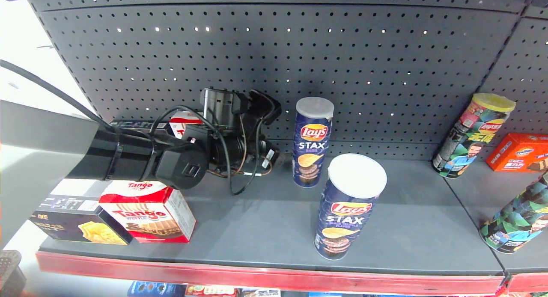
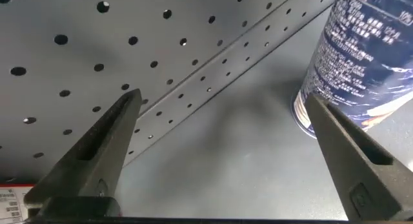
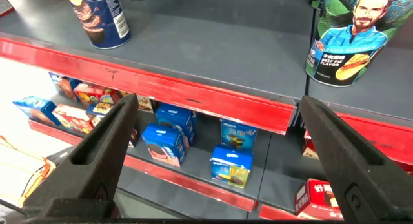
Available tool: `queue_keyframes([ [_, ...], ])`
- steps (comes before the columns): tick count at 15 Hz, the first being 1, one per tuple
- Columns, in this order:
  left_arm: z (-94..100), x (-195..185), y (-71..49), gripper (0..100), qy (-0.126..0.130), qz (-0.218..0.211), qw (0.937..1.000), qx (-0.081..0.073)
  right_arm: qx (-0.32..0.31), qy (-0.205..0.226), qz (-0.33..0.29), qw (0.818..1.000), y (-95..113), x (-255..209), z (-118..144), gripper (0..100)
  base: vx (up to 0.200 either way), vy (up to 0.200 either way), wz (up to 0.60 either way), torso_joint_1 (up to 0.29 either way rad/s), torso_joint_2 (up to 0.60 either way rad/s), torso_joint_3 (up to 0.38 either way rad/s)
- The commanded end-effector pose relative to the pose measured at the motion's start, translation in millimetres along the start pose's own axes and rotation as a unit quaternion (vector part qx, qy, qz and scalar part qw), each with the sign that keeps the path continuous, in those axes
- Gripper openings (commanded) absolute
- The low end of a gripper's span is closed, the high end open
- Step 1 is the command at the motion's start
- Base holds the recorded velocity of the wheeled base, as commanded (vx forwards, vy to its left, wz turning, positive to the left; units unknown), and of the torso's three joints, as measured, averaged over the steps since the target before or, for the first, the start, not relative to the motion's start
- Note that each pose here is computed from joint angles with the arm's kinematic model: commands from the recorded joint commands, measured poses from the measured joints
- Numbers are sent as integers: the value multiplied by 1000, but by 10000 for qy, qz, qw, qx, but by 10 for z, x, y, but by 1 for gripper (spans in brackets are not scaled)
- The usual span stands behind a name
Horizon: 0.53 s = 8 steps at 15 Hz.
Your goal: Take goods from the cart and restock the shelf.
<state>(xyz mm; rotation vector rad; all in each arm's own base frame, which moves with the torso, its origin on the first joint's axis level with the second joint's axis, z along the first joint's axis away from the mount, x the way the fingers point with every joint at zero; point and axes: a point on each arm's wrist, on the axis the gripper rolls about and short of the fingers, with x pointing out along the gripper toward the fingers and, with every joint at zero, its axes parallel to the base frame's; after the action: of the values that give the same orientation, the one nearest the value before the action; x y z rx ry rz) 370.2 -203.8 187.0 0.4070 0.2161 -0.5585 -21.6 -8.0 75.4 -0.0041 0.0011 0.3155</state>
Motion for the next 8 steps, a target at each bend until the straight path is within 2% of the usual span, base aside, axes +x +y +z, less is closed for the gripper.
queue_keyframes([
  [1,-24,7,-11,100,27,-14,10000,0,-4,7,2,10000,0,1,0,100,0,0,0,0,0,0],
  [2,-33,-2,6,100,41,4,10000,-22,-4,7,2,10000,0,1,0,100,0,0,0,0,0,0],
  [5,189,-310,132,100,-244,304,9992,-98,-4,7,2,10000,0,1,0,100,0,0,0,0,0,0],
  [7,374,-610,181,100,-532,443,9973,-242,-4,7,2,10000,0,1,0,100,0,0,0,0,0,0],
  [8,467,-844,178,100,-686,524,9956,-360,-4,7,2,10000,0,1,0,100,0,0,0,0,0,0],
])
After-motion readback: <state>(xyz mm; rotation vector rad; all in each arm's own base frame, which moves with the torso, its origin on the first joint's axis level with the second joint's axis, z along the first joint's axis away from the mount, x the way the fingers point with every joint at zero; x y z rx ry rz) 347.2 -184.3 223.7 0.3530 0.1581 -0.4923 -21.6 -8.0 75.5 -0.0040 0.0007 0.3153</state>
